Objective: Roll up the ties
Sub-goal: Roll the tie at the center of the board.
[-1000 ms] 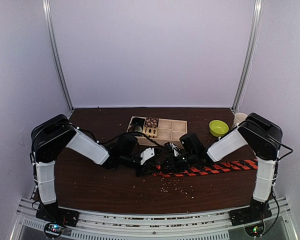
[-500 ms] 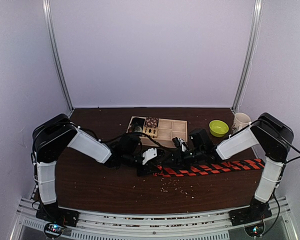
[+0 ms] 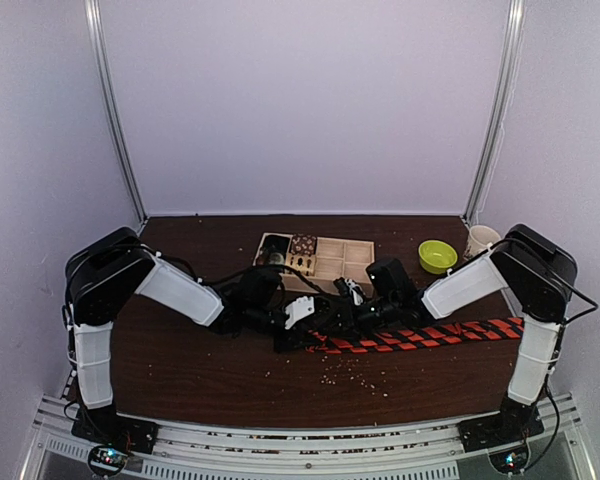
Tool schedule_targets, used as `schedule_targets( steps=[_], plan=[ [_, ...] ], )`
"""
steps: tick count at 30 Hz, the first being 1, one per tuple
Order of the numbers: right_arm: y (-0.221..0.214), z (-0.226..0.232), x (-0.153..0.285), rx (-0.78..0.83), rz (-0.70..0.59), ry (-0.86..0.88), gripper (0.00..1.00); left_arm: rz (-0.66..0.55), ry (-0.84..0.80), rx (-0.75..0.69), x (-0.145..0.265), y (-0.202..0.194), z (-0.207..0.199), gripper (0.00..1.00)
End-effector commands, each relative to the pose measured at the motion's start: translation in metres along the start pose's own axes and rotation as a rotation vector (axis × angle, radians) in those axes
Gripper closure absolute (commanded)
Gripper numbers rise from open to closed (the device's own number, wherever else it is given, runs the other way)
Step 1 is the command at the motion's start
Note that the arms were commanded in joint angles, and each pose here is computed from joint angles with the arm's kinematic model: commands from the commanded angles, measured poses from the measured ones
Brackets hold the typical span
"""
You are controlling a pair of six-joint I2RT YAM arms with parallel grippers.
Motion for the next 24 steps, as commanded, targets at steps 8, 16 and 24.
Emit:
schedule_targets(
  steps=[8, 16, 24],
  plan=[
    [-0.004, -0.017, -0.001, -0.007, 0.0, -0.064, 1.0, 0.116, 0.051, 0.075, 0.021, -0.026, -0.025, 0.34],
    [-0.007, -0.018, 0.001, -0.009, -0.008, -0.047, 1.0, 0.018, 0.092, 0.053, 0.026, -0.013, -0.021, 0.12],
    [-0.008, -0.017, 0.004, -0.007, -0.016, -0.03, 1.0, 0.004, 0.067, 0.054, -0.01, -0.014, -0.017, 0.14]
  ],
)
Point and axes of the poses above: each gripper's point midway between its finger pads, its own x axis back along the fingers, its own z axis along the line the jaws close on, y = z × x, the point moved 8 cm from there along x, back along the fingers, and after that the axes turned 15 degrees about -x, right-handed, at the moved point
